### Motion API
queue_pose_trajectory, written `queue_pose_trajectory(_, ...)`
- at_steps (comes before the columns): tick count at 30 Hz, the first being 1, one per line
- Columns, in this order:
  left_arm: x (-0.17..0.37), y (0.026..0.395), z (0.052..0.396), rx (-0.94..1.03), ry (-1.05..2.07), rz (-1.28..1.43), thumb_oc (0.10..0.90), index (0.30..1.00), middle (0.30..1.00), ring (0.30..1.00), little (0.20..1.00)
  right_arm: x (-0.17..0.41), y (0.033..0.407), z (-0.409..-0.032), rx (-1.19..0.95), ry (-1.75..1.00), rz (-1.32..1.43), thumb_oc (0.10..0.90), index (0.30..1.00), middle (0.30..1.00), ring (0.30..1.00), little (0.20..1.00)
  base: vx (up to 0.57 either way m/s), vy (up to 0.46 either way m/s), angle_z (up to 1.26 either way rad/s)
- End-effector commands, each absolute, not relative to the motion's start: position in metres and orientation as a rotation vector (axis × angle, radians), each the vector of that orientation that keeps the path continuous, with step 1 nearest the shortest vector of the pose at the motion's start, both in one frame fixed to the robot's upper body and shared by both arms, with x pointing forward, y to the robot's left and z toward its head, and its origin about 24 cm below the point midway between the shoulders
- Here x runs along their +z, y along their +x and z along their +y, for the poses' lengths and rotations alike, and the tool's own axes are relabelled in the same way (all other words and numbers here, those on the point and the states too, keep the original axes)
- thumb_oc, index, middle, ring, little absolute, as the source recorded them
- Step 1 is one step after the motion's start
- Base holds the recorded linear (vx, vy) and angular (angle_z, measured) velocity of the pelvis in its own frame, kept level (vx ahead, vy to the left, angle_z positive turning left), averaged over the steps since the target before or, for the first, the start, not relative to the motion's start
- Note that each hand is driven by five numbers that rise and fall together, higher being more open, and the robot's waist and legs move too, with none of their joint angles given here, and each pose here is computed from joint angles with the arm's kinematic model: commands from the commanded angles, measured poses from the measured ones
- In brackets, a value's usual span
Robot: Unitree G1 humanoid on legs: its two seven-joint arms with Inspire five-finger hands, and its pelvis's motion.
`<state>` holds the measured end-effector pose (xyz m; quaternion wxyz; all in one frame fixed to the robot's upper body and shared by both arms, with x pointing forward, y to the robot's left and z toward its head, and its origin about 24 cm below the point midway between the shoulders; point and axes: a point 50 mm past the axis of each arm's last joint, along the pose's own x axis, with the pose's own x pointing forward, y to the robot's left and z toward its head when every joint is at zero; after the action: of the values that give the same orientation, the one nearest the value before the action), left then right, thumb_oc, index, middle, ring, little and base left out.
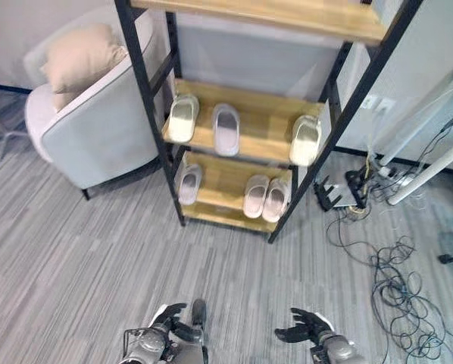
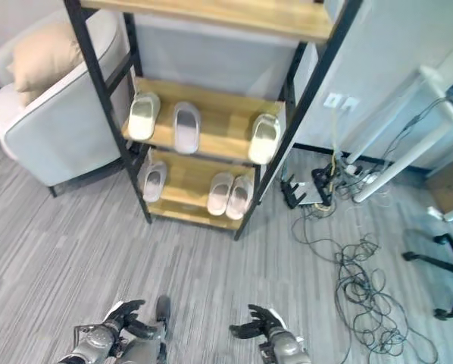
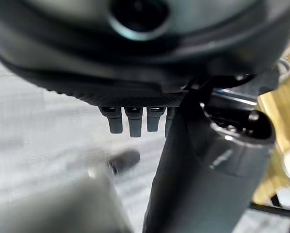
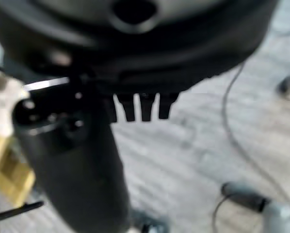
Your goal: Arrange the slippers neatly on the shoe rack.
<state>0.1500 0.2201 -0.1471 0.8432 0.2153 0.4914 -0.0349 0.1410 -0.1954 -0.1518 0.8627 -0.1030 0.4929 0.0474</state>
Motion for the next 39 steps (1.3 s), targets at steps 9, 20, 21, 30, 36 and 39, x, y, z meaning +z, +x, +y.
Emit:
queue_pose_trajectory(9,-0.147,0.135,0.248,0.013,0.506,1.104,0.800,0.900,0.900,0.900,0.900,-0.155,0.124,-0.208,0.072,-0.203,1.074,0.800,0.900,0.900,0.900,0.900,0.22,0.226,0.17)
queue_pose_trajectory(20,-0.152,0.125,0.240,-0.059,0.557,1.134,0.800,0.900,0.900,0.900,0.900,-0.142,0.147,-0.207,0.078,-0.213,0.947,0.800,0.900,0.900,0.900,0.900,0.24,-0.055,0.42)
queue_pose_trajectory(21,-0.154,0.121,0.239,-0.076,0.564,1.146,0.800,0.900,0.900,0.900,0.900,-0.143,0.143,-0.208,0.071,-0.211,0.957,0.800,0.900,0.900,0.900,0.900,0.19,-0.118,0.44)
queue_pose_trajectory(30,-0.158,0.117,0.223,-0.132,0.579,1.138,0.800,0.900,0.900,0.900,0.900,-0.126,0.162,-0.217,0.100,-0.264,0.839,0.800,0.900,0.900,0.900,0.900,0.16,-0.178,0.26)
queue_pose_trajectory(36,-0.149,0.144,0.213,-0.094,0.537,1.014,0.800,0.900,0.900,0.900,0.900,-0.103,0.186,-0.208,0.192,-0.302,0.677,0.800,0.900,0.900,0.900,0.900,0.08,-0.061,0.01)
queue_pose_trajectory(39,-0.151,0.141,0.211,-0.128,0.567,1.023,0.800,0.900,0.900,0.900,0.900,-0.099,0.188,-0.204,0.264,-0.400,0.653,0.800,0.900,0.900,0.900,0.900,0.15,0.043,0.01)
